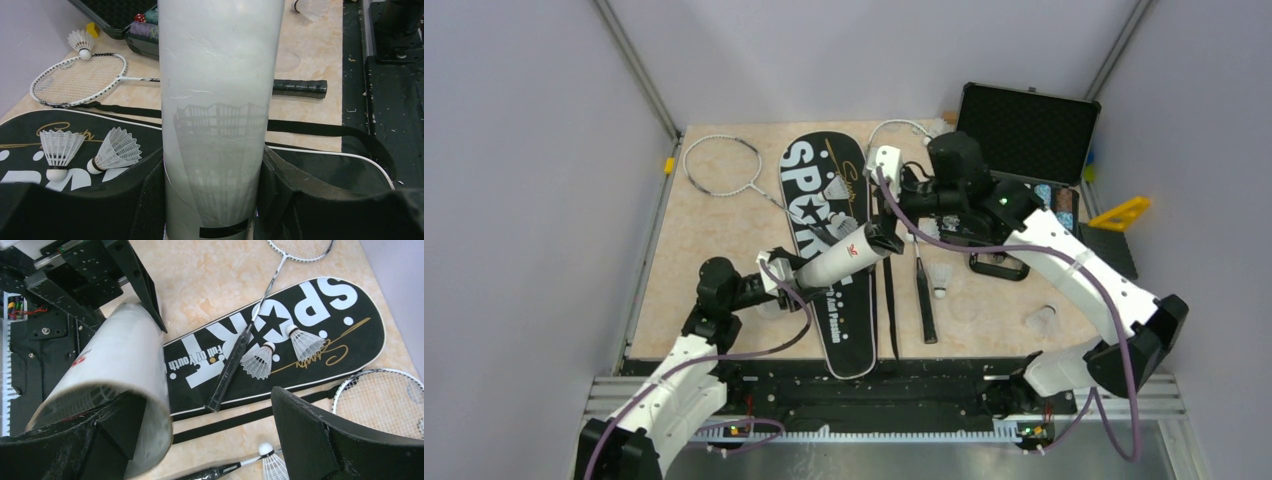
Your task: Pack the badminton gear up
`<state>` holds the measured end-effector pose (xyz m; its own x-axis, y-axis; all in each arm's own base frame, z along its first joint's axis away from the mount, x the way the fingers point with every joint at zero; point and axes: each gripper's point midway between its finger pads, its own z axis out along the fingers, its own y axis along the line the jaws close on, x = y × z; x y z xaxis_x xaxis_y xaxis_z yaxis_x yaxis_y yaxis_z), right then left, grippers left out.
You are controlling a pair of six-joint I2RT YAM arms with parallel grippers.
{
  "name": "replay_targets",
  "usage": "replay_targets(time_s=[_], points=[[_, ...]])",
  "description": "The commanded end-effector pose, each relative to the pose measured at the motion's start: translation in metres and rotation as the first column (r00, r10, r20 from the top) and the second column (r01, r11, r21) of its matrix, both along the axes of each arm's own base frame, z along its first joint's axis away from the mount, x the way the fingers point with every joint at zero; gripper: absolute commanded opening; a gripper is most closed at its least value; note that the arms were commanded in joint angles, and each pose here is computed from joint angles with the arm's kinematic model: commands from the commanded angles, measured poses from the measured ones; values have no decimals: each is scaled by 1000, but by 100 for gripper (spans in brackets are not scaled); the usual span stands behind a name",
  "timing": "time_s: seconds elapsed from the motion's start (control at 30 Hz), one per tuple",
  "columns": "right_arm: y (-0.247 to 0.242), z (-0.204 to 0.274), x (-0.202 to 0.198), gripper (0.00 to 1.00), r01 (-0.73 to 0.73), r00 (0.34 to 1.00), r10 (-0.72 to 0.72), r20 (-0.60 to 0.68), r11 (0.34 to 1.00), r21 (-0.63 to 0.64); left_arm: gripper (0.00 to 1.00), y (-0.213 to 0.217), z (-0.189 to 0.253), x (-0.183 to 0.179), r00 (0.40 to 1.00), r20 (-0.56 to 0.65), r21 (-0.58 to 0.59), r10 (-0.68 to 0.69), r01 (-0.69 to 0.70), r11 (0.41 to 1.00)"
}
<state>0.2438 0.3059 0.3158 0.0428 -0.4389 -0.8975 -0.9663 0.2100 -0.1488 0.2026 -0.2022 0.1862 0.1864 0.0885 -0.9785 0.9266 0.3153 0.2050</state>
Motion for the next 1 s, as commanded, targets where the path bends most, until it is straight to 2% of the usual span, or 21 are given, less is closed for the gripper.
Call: replay_targets(time_s=[0.0, 0.17, 0.23, 0.3, 0.47, 0.57, 0.7, 0.87, 0.97], points=[[24, -8, 4, 99, -20, 999, 21, 28, 999, -39, 32, -5, 39, -1, 990, 134, -43, -37, 44, 998], [31, -11, 19, 99, 61, 998, -58, 38, 995, -85, 32, -4, 39, -1, 991, 133, -47, -29, 35, 998], [19, 4, 34, 99, 170, 983, -163, 87, 981, -90, 32, -3, 40, -1, 991, 132, -51, -19, 26, 998], [8, 27, 39, 99, 238, 964, -228, 137, 970, -58, 32, -2, 40, 0, 991, 131, -52, -8, 15, 999], [-17, 82, 23, 99, 282, 935, -296, 197, 954, 97, 32, 1, 43, 4, 990, 139, -63, 33, -24, 998], [-38, 113, 20, 99, 353, 892, -397, 218, 911, 213, 32, 4, 44, 10, 989, 131, -77, 74, -64, 995], [-57, 128, 21, 99, 440, 849, -496, 182, 854, 277, 32, 9, 49, 19, 984, 115, -100, 134, -123, 987], [-77, 125, 30, 99, 560, 777, -618, 120, 766, 317, 32, 15, 55, 30, 971, 109, -140, 214, -199, 970], [-96, 100, 43, 99, 653, 713, -698, 62, 694, 304, 32, 33, 66, 51, 925, 67, -231, 375, -351, 907]])
